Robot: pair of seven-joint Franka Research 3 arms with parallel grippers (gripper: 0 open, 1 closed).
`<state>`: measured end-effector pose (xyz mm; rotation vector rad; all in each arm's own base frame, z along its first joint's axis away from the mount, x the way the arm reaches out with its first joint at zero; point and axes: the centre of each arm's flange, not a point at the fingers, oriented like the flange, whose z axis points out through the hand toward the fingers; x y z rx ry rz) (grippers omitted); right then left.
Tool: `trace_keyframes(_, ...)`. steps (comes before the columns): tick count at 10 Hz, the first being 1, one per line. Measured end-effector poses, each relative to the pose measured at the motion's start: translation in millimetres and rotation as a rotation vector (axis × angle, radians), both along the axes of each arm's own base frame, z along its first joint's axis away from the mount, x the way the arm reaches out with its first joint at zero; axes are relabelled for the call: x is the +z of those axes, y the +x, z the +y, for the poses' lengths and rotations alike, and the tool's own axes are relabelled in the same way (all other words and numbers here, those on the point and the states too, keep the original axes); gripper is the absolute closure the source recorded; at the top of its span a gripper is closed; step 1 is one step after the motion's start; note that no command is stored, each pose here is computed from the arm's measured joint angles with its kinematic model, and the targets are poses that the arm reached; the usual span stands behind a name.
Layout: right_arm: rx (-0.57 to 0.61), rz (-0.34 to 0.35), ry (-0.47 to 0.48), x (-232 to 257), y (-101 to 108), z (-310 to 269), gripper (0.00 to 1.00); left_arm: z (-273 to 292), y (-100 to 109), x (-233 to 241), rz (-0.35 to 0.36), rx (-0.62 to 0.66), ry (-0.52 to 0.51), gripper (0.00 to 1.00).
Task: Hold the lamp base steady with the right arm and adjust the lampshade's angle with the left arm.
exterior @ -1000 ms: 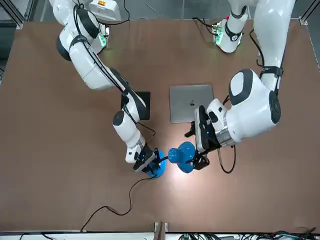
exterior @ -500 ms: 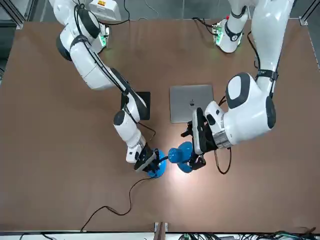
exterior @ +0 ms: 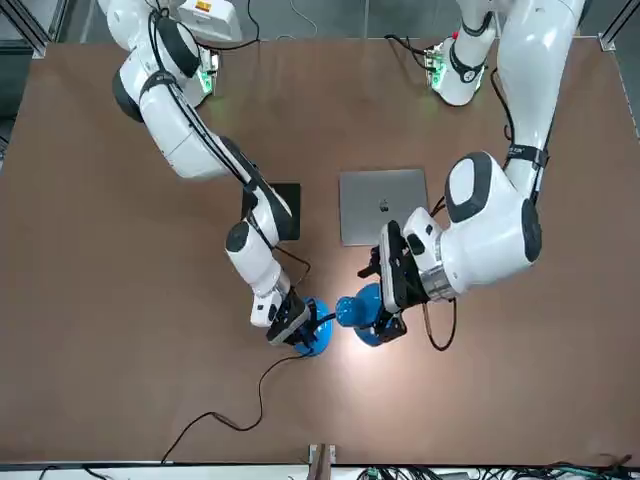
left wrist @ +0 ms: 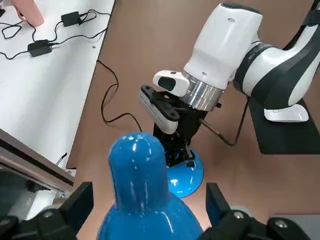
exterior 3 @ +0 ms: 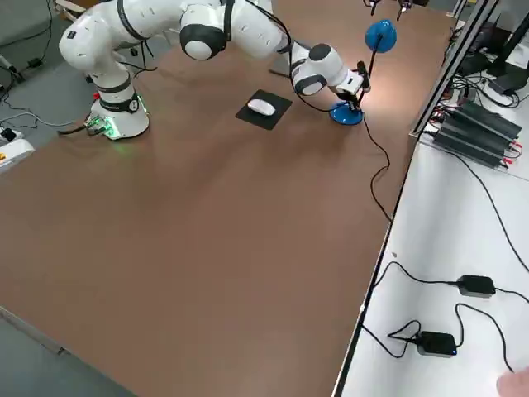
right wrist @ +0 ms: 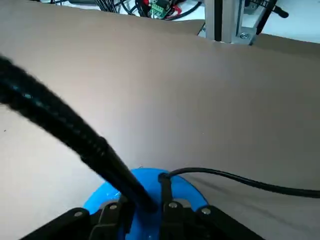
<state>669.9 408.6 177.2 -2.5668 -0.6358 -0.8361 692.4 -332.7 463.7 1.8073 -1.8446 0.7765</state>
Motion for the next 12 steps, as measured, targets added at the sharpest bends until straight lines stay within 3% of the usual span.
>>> trace_keyframes(12,0.007,-0.014,-0.011,-1,-2,2,0.80,-1,6,-25,0.019,0.001,-0.037,0.00)
